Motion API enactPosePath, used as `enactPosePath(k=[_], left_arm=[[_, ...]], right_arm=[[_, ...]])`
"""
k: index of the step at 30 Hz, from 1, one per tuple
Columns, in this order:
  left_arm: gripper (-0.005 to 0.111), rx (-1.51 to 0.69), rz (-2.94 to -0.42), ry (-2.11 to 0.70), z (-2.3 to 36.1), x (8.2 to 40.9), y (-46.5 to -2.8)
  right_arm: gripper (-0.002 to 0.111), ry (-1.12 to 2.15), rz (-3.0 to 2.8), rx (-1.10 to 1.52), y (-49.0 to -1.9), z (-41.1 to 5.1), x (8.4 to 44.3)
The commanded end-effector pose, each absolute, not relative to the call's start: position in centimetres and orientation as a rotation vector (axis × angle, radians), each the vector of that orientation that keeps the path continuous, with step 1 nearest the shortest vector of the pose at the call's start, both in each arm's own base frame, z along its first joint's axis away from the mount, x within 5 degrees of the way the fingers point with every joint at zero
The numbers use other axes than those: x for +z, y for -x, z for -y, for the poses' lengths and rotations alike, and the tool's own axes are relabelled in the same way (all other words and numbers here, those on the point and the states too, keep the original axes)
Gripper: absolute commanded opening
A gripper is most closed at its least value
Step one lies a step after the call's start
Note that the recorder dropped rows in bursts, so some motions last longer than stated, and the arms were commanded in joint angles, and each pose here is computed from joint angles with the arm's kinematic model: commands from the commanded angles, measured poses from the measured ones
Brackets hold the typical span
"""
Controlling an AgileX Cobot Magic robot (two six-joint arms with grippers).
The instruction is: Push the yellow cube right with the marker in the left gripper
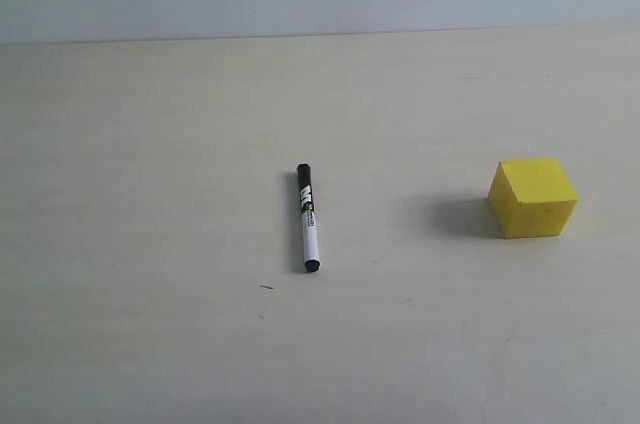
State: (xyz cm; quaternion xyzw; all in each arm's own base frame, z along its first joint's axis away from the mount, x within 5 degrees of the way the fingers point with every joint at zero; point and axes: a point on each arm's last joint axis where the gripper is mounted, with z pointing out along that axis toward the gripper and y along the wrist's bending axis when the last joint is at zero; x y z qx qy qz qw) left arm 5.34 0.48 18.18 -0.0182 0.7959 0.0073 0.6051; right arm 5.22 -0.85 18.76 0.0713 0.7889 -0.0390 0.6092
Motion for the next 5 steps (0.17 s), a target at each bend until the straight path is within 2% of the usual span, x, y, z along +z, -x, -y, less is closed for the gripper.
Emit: enactPosePath(k=[1, 5], left_arm=[[0.000, 0.003, -1.835, 0.057, -0.46, 18.14, -5.33], [0.000, 0.003, -1.835, 0.057, -0.46, 18.14, -5.33]], right_arm=[[0.000, -0.164, -1.817, -0.097, -5.20, 0.87, 18.70], [0.000, -0.164, -1.817, -0.097, -5.20, 0.87, 18.70]])
